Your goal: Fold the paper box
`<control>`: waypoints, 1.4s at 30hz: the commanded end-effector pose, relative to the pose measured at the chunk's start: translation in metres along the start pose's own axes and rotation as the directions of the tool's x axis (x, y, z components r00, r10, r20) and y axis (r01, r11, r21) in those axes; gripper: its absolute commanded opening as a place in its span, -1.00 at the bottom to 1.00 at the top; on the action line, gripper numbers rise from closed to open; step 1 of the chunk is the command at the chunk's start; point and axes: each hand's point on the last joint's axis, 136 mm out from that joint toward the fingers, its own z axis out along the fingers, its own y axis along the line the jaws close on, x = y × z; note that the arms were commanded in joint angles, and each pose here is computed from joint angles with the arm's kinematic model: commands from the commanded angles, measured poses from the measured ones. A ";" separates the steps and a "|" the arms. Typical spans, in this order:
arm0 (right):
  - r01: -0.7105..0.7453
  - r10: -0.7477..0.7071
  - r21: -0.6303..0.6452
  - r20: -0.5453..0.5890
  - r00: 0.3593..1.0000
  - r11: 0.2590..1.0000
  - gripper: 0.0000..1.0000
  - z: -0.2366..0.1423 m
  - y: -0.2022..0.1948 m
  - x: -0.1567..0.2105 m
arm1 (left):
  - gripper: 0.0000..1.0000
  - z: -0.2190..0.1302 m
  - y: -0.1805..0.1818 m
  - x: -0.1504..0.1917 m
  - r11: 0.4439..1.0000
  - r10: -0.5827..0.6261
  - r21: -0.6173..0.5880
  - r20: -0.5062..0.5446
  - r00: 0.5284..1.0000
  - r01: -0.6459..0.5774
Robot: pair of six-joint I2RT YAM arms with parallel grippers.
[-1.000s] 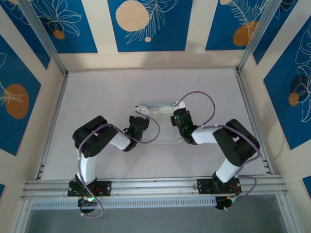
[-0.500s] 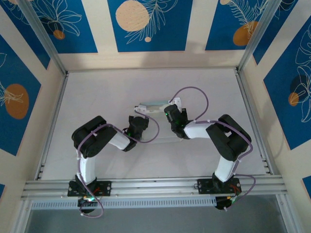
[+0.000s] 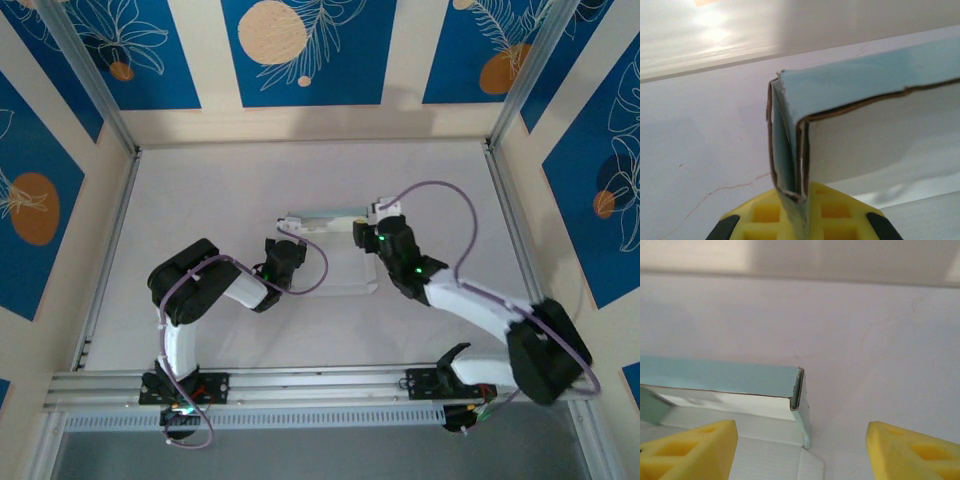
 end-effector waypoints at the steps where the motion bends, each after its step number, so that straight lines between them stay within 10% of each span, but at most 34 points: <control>1: -0.113 0.114 -0.132 -0.001 0.993 0.985 0.34 -0.024 0.005 -0.004 | -1.00 -0.004 -0.011 0.029 0.996 0.058 0.070 -0.084 0.995 -0.052; 10: -0.394 0.356 -0.043 -0.349 0.867 0.918 -0.99 -0.019 -0.016 -0.034 | -1.00 -0.005 -0.029 0.035 0.988 0.079 0.143 -0.088 0.993 -0.065; 37: -0.430 0.426 0.152 -0.613 0.665 0.890 -1.00 0.023 -0.013 0.071 | -1.00 -0.008 -0.033 0.034 0.985 0.081 0.160 -0.076 0.994 -0.068; 42: -0.439 0.431 0.147 -0.607 0.668 0.886 -1.00 0.024 -0.012 0.062 | -0.10 -0.022 -0.034 0.016 0.979 0.039 0.199 -0.035 0.999 -0.032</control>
